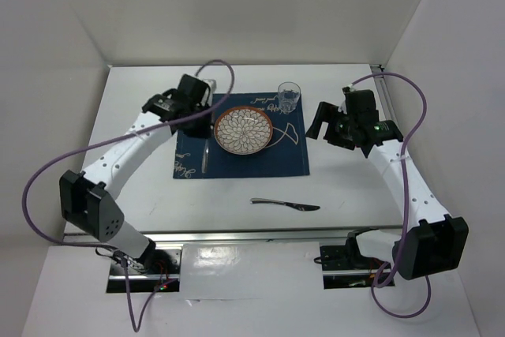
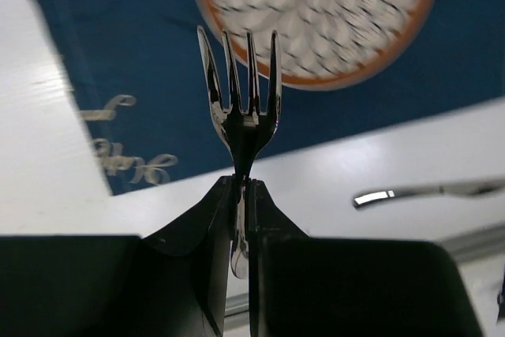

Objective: Set the dinner table for one person

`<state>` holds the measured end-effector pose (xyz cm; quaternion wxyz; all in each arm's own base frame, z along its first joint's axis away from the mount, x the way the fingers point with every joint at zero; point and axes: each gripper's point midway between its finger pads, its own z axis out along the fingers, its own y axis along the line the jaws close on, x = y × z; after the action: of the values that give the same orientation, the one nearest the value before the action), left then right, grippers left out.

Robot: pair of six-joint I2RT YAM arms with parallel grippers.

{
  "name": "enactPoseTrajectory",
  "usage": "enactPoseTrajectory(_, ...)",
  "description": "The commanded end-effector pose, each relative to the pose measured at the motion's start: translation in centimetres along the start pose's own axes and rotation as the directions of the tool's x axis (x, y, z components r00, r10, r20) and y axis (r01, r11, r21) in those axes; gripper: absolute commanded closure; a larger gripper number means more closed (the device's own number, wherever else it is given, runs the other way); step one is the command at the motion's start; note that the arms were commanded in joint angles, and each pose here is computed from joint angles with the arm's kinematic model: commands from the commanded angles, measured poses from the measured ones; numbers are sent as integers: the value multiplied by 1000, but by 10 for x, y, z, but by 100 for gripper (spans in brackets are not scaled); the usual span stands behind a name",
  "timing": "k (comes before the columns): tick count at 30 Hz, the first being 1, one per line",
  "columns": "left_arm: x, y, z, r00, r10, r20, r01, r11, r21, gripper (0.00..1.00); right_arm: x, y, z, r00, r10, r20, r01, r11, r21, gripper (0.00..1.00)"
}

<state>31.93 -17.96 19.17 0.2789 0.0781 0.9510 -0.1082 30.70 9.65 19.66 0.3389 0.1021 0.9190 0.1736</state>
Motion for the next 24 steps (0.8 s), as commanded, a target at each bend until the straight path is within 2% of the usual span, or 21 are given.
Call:
enactPoseTrajectory(1, -34, 33, 9, 997, -66, 30, 69, 994, -83, 100, -7, 7, -14, 999, -7, 48, 8, 1000, -20, 3)
enactPoseTrajectory(2, -37, 40, 29, 997, -77, -2, 77, 991, -111, 100, -7, 7, -14, 999, -7, 48, 8, 1000, -20, 3)
enactPoseTrajectory(4, -41, 60, 41, 994, -93, -52, 82, 981, -175, 100, -2, 5, -16, 999, -6, 40, 7, 1000, -16, 3)
enactPoseTrajectory(6, -61, 75, 51, 993, -114, -34, 104, 974, -200, 100, -2, 1, -16, 999, -5, 40, 5, 1000, 6, 3)
enactPoseTrajectory(10, -52, 97, 99, 983, -143, -119, 111, 964, -242, 100, 0, -1, -22, 999, -14, 44, 14, 1000, 15, 3)
enactPoseTrajectory(17, -42, 100, 148, 967, -170, -187, 131, 971, -202, 100, 7, -9, -23, 999, -12, 34, 11, 999, 43, 3)
enactPoseTrajectory(21, -48, 101, 163, 967, -170, -188, 131, 971, -202, 100, 13, -12, -23, 1000, -11, 23, 10, 999, 49, 3)
enactPoseTrajectory(24, -38, 104, 176, 954, -177, -240, 126, 968, -216, 100, 11, -15, -24, 1000, -5, 31, 3, 998, 62, 3)
